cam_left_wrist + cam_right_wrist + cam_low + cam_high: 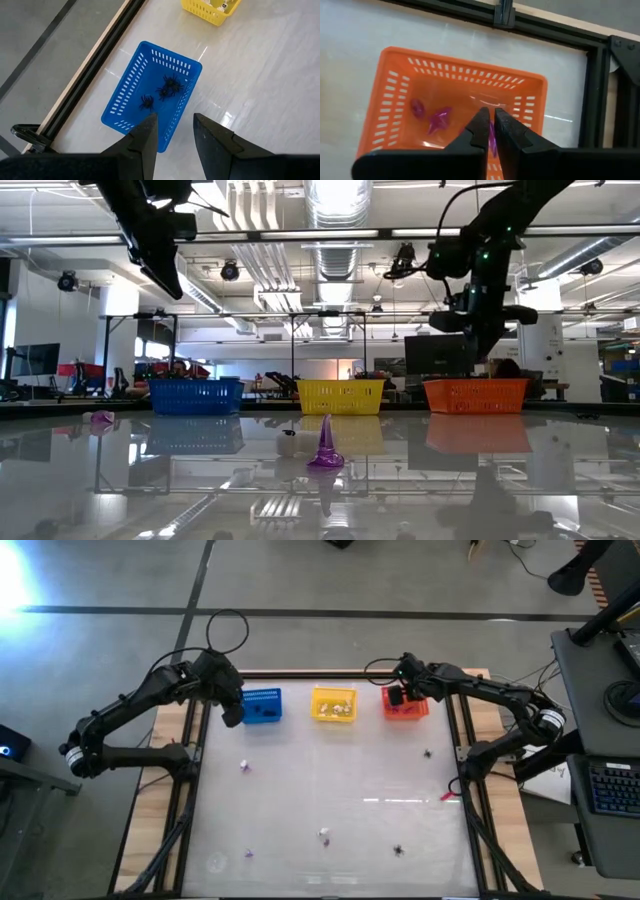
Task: Sort Halloween decoration
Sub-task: Put the purple hat toy into the orange bin, then put the white skeleton toy into the yellow bin
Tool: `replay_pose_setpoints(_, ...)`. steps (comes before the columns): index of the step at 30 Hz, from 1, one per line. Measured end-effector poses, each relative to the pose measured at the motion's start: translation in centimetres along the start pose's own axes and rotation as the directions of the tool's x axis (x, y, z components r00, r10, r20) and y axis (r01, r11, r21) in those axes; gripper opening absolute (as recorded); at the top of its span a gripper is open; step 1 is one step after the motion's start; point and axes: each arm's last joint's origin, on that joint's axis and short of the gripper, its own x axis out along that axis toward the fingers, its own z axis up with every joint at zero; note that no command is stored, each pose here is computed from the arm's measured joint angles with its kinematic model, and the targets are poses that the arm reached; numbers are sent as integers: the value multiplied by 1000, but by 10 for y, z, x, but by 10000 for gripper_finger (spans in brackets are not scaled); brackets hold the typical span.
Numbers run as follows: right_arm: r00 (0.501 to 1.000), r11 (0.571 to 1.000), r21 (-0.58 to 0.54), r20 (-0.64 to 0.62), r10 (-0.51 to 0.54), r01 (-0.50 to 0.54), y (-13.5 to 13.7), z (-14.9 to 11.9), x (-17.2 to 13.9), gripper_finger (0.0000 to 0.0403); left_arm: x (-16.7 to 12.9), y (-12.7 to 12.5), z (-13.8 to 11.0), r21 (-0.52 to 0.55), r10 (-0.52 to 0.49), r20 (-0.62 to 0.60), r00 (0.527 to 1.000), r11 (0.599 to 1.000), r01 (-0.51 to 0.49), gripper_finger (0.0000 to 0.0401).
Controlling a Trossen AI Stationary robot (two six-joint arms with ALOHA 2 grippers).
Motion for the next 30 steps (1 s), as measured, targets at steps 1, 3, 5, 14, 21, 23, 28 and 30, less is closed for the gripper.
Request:
replay_pose_setpoints(1, 1000, 1000, -7, -2, -3, 3, -1, 0, 1, 22, 0, 0, 0, 0, 0, 0, 1000, 1000, 0, 107)
replay_pose_setpoints(3, 1000, 1000, -31, -7, -6, 6, -2, -1, 2, 36, 0, 0, 0, 0, 0, 2, 1000, 1000, 0, 107)
replay_pose_setpoints(5, 1000, 999, -41, -8, -11, 10, -2, -2, 3, 51, 0, 0, 0, 0, 0, 4, 1000, 1000, 0, 107)
replay_pose_setpoints(14, 1000, 999, -42, -4, -11, 11, -2, -1, 2, 97, 0, 0, 1, -37, 1, 5, 1000, 999, -1, 107)
replay_pose_setpoints(21, 1000, 999, -35, 11, 0, 1, 0, 3, -1, 102, -1, -5, -13, -169, -93, -124, 988, 983, 71, 119)
replay_pose_setpoints(23, 1000, 999, -35, 11, -1, 1, 0, 3, -1, 99, 0, -8, -18, -219, -133, -172, 976, 971, 94, 127)
replay_pose_setpoints(28, 1000, 999, -34, 11, 0, 1, 0, 3, -1, 92, 12, -23, -30, -245, -248, -237, 939, 951, 189, 136)
replay_pose_setpoints(30, 1000, 999, -34, 12, 0, 0, 0, 3, -1, 91, 19, -31, -37, -223, -274, -276, 921, 951, 216, 135)
